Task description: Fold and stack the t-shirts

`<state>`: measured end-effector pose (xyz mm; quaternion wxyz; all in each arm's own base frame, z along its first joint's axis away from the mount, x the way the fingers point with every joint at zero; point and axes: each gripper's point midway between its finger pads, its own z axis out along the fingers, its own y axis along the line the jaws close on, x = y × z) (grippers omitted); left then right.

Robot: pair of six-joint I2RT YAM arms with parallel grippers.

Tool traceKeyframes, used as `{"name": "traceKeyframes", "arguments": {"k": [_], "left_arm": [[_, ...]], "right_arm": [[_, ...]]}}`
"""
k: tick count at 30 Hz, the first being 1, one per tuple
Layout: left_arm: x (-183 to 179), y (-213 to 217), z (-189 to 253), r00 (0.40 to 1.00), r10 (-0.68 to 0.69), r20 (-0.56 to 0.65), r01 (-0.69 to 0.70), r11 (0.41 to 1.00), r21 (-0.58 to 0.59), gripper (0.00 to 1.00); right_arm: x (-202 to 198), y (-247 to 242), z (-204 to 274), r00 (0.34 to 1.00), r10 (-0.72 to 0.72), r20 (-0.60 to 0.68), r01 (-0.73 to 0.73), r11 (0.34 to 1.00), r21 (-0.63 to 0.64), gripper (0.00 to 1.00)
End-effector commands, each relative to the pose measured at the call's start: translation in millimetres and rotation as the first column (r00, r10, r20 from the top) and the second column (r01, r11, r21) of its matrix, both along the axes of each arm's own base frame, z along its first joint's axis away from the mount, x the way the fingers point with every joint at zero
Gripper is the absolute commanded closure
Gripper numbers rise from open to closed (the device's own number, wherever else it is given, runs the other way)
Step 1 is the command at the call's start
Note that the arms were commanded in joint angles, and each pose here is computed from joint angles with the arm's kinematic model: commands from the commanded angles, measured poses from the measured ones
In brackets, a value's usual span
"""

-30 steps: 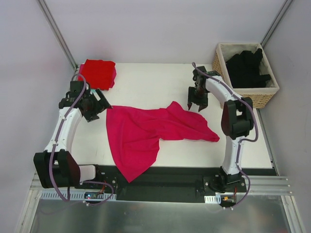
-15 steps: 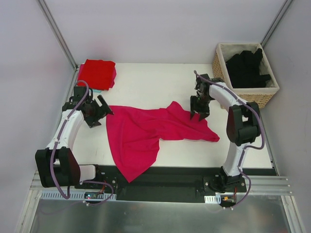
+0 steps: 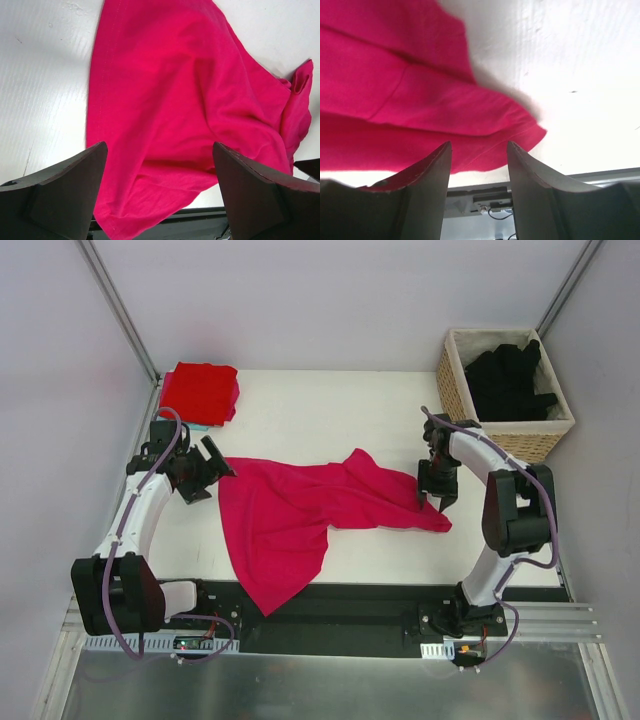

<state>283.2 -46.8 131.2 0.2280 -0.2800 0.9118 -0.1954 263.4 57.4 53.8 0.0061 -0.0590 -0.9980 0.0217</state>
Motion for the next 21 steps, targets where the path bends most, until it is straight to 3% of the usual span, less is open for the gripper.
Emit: {"name": "traceKeyframes", "arguments": {"k": [1,13,21], "left_arm": [[1.0,-3.2,13.4,0.998,-0.014,0.054,0.014,1.0,-0.014,0.14],[10.8,-3.8,19.6,0.997,-0.021,0.068,0.022,1.0,-0.019,0.14],[14.0,-3.6,19.5,0.998,-0.024,0.062,0.025,1.0,-0.019,0.14]], "right_arm": [[14.5,-18.9,-2.3,0.999,-0.028,0.03,0.029,0.998,-0.057,0.49],[53.1,-14.7,-17.0,0.998,-0.043,0.056,0.044,0.999,-0.015,0.52],[56.3,3.5,-17.0,0.998,-0.046,0.051,0.042,0.996,0.082,0.59]]}}
